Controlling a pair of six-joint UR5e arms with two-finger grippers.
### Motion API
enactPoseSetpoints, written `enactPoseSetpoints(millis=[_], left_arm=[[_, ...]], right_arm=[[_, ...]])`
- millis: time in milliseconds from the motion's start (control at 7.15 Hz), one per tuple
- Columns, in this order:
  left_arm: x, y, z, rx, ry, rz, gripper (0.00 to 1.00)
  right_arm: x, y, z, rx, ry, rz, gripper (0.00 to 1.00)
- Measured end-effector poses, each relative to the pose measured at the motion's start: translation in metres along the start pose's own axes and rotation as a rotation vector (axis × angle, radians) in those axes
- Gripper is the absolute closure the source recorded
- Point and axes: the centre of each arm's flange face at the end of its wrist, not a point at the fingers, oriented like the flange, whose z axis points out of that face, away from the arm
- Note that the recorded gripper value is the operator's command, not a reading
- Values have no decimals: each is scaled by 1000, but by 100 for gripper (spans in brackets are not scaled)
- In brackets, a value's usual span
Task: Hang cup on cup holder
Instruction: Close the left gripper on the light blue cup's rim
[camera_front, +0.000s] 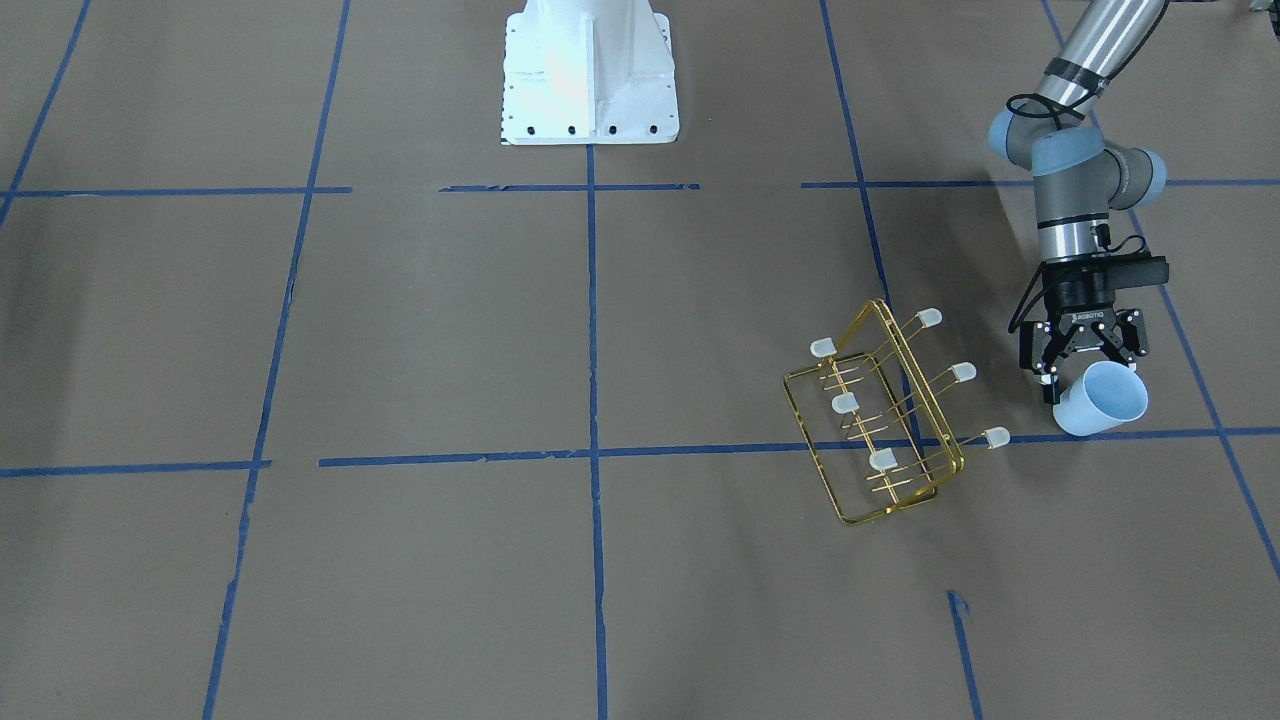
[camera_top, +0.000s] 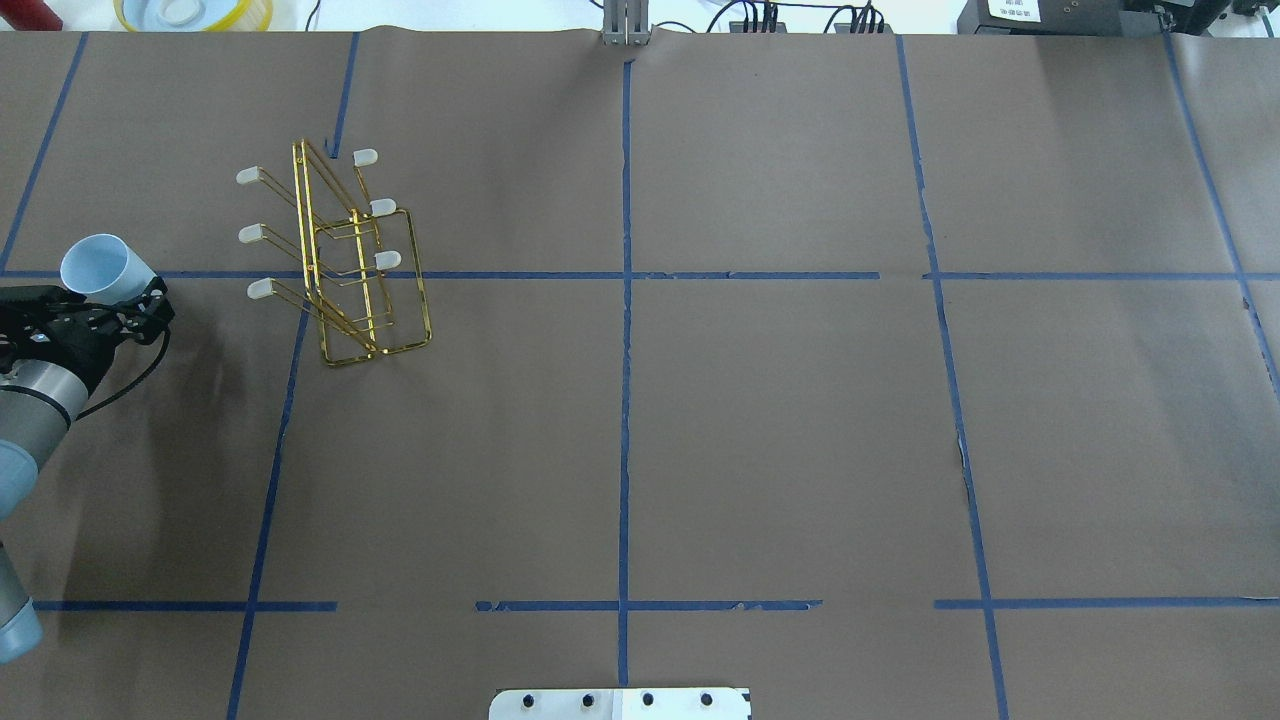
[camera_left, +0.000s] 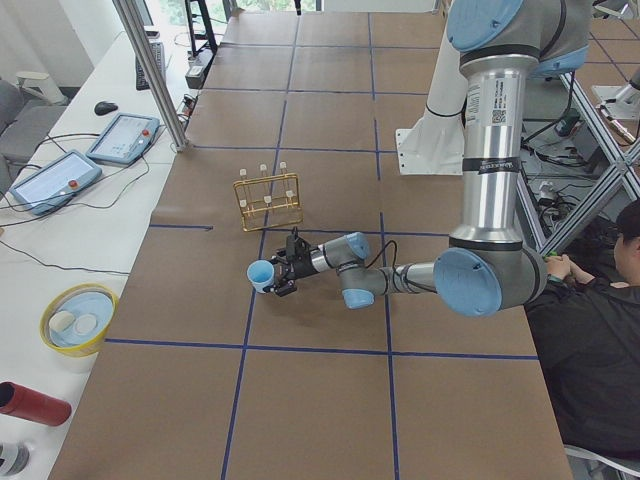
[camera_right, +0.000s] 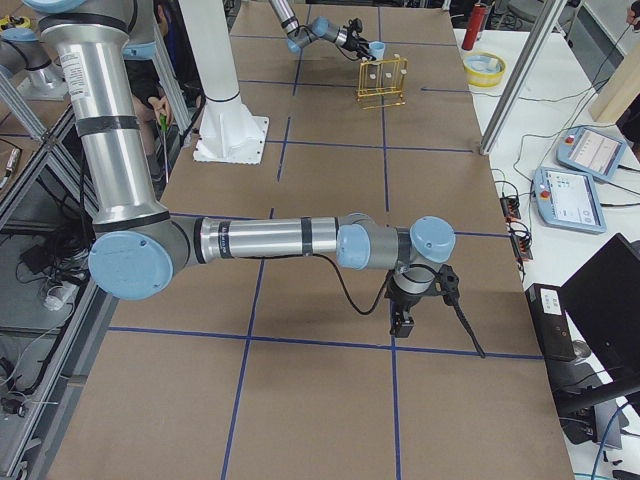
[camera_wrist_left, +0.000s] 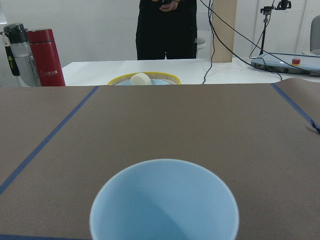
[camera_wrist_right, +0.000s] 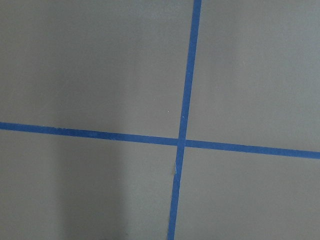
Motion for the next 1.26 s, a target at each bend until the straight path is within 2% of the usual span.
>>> enactPoseSetpoints(millis=[699, 1259], left_arm=[[-2, 11, 3, -31, 21, -4, 2], [-1, -6, 18, -54, 31, -31, 2]], right_arm=[[0, 0, 0, 0, 0, 0, 0], [0, 0, 0, 0, 0, 0, 0]])
